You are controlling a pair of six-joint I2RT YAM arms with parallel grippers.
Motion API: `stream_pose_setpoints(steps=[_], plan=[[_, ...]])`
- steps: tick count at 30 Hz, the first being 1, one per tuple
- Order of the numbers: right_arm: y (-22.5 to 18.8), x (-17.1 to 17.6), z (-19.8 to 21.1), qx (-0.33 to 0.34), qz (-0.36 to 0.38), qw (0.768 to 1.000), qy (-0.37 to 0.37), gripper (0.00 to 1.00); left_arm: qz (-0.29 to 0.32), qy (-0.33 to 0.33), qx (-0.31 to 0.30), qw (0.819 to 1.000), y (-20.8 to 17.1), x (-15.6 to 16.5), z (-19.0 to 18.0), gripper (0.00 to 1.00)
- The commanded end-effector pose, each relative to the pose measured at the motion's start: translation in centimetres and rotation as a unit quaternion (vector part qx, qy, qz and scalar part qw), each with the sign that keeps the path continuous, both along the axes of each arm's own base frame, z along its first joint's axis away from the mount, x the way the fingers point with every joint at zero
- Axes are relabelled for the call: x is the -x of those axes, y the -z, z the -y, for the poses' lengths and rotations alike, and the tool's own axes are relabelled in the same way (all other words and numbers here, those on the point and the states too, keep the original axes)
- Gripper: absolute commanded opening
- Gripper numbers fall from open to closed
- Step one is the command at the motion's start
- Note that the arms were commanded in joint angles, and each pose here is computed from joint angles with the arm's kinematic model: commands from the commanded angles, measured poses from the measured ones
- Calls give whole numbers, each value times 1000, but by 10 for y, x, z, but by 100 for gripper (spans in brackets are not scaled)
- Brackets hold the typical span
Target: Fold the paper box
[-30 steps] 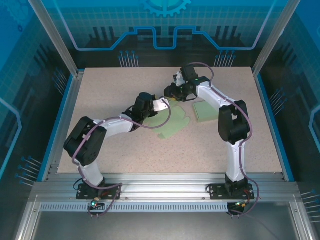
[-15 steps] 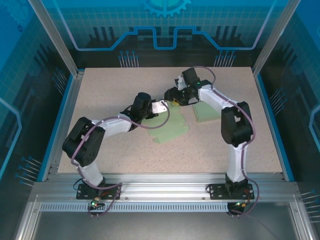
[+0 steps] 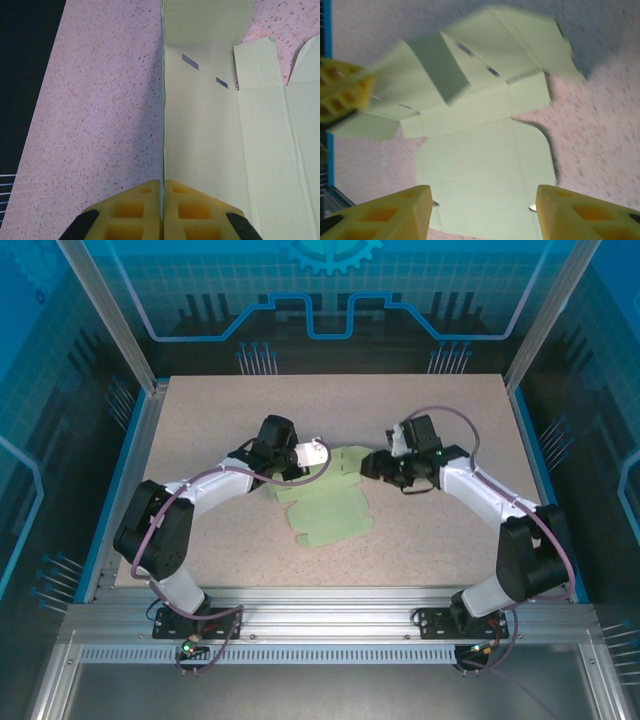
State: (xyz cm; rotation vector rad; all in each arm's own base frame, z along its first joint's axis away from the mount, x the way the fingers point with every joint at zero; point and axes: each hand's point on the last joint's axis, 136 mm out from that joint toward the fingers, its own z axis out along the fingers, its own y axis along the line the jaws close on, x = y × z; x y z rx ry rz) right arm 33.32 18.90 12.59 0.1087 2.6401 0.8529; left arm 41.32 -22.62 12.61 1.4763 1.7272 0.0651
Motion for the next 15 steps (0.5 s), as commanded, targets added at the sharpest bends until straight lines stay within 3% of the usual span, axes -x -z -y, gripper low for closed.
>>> stream_pose_setpoints(steps=[1,8,15], plan=[[22,1,1,9,8,1000,13,55,-1,9,22,1000,-3,3,10,10],[53,-16,-14,36,27,999,-2,54,45,-25,19,998,4,-9,9,11],[62,-51,-12,74,66,995,4,54,36,-6,26,999,15,-3,13,12]])
